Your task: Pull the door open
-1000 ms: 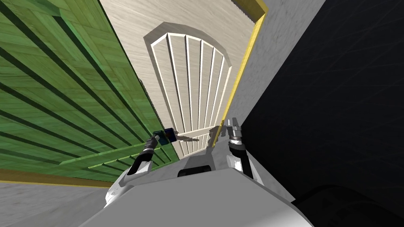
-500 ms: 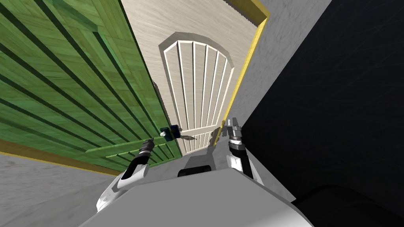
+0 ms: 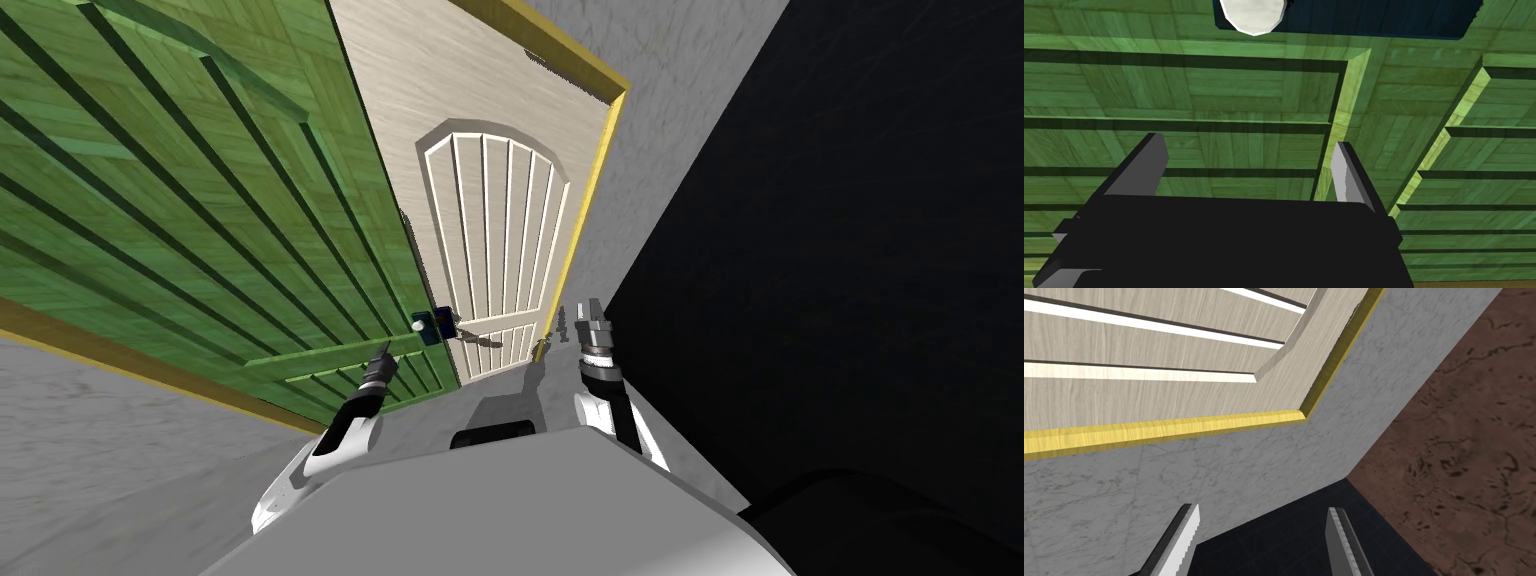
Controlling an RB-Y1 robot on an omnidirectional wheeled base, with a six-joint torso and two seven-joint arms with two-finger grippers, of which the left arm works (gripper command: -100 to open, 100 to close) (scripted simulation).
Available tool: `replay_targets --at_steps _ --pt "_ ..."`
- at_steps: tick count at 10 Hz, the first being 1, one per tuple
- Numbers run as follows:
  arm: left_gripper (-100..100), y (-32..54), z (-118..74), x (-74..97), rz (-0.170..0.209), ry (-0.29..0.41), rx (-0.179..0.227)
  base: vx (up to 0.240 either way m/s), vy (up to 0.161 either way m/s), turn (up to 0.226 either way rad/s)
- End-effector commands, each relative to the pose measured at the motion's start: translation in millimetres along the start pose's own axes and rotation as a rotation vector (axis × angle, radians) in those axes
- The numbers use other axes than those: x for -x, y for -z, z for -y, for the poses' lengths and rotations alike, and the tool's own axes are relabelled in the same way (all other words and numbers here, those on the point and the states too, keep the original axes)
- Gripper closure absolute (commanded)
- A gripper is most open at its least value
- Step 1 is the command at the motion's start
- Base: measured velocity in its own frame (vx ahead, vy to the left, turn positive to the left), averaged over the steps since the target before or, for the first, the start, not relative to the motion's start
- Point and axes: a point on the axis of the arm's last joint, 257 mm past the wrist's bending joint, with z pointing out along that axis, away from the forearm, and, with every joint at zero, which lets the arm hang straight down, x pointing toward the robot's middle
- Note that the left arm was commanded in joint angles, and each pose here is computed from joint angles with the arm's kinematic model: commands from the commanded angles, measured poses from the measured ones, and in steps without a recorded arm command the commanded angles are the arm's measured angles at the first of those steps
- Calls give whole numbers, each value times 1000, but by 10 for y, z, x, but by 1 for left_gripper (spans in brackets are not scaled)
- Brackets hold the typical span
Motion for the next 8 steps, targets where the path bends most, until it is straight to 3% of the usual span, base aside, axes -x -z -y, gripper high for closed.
replay_targets --at_steps 1,3,4,8 --pt "-100 -8 47 -178 -31 13 -14 -170 -84 -119" --pt "-100 -18 29 -180 -30 13 -14 -81 -48 -36" --pt "-100 47 -58 63 7 -4 8 -42 29 179" --pt "-100 148 -179 477 71 -31 40 5 75 108"
